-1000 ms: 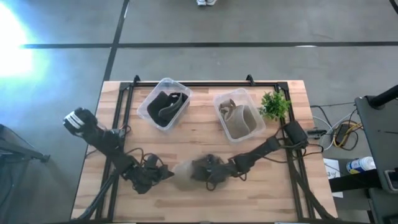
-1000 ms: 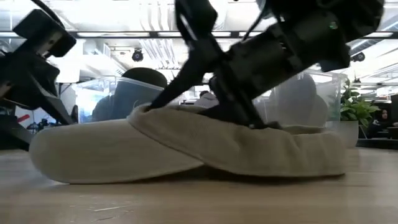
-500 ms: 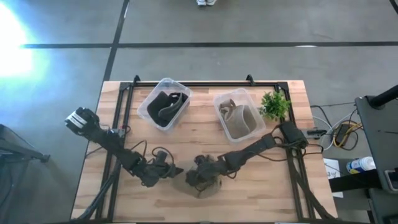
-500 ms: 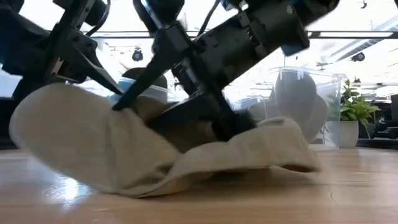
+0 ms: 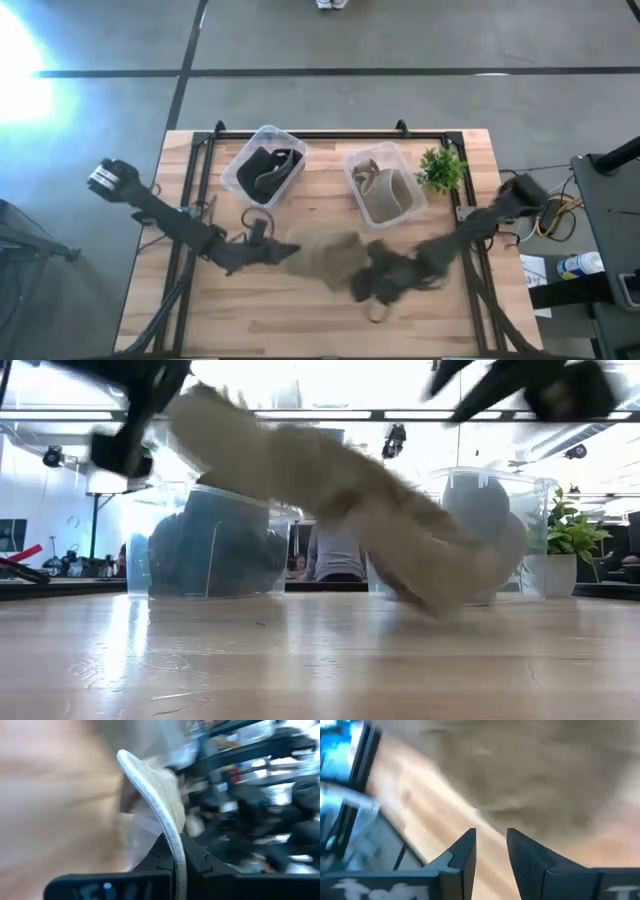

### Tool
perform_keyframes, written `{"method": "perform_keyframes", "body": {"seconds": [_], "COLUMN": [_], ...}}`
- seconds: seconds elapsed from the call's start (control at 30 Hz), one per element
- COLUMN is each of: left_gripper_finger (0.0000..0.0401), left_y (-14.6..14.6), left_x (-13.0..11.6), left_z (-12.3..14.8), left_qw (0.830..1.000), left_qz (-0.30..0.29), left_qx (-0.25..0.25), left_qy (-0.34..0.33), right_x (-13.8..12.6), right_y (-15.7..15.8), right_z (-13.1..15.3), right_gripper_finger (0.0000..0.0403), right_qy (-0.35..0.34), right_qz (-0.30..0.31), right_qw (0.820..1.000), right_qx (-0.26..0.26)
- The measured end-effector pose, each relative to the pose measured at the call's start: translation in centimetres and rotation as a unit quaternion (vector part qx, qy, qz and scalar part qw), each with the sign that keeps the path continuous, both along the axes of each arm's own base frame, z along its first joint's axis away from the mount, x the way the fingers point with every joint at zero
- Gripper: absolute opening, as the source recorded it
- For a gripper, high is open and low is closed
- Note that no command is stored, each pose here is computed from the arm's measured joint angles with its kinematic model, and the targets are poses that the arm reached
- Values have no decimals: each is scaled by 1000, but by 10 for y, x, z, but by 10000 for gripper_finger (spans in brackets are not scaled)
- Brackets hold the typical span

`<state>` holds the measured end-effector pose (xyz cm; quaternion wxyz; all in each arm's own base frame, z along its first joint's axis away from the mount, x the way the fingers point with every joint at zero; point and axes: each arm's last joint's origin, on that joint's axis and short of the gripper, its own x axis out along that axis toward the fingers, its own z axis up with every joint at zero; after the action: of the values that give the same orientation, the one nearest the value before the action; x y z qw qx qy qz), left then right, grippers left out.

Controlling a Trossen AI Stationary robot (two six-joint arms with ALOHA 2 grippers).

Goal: Pick & Place hat
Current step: Put the brown cap into the right transparent bin

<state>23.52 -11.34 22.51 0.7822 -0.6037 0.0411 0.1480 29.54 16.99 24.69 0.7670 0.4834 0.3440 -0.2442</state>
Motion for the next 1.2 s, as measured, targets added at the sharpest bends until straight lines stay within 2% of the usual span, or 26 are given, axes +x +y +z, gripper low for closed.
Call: {"method": "perform_keyframes", "body": {"seconds": [0.07,0.17,0.27,0.33,0.4,0.47,0.53,0.57,0.6,0.67,0.73,0.77,0.87,0.93,1.1,1.2], "left_gripper_finger": [5,5,5,5,5,5,5,5,5,5,5,5,11,12,7,7], "left_y": [7,17,27,36,46,54,60,62,62,60,56,54,44,37,24,22], "left_x": [2,6,9,13,23,33,41,45,48,53,59,61,69,73,88,90], "left_z": [28,78,125,149,164,174,182,186,188,190,186,182,171,162,141,138], "left_qw": [999,989,971,959,944,923,888,862,830,754,691,668,624,591,491,460], "left_qz": [-7,-3,17,24,29,5,-27,-48,-75,-141,-216,-258,-360,-409,-465,-472], "left_qx": [25,101,197,265,326,383,451,490,532,605,640,643,631,632,675,692], "left_qy": [-41,-111,-131,-101,-43,21,86,117,152,214,258,271,287,289,296,294], "right_x": [-31,-69,-91,-99,-103,-103,-104,-104,-105,-108,-111,-112,-111,-105,-77,-59], "right_y": [3,-1,-12,-18,-21,-24,-26,-26,-26,-28,-30,-30,-29,-29,-23,-25], "right_z": [20,39,49,51,52,53,54,55,55,58,62,64,78,90,112,118], "right_gripper_finger": [107,107,107,107,107,107,107,107,107,107,107,107,107,107,107,107], "right_qy": [-17,-42,-33,-19,-7,5,15,18,20,22,18,17,-7,-32,-84,-83], "right_qz": [-47,-103,-136,-139,-132,-126,-121,-118,-115,-111,-96,-80,0,59,177,198], "right_qw": [998,989,984,982,982,983,984,985,985,986,987,988,987,979,939,935], "right_qx": [-46,-100,-113,-125,-138,-137,-128,-126,-124,-123,-127,-134,-163,-194,-281,-284]}}
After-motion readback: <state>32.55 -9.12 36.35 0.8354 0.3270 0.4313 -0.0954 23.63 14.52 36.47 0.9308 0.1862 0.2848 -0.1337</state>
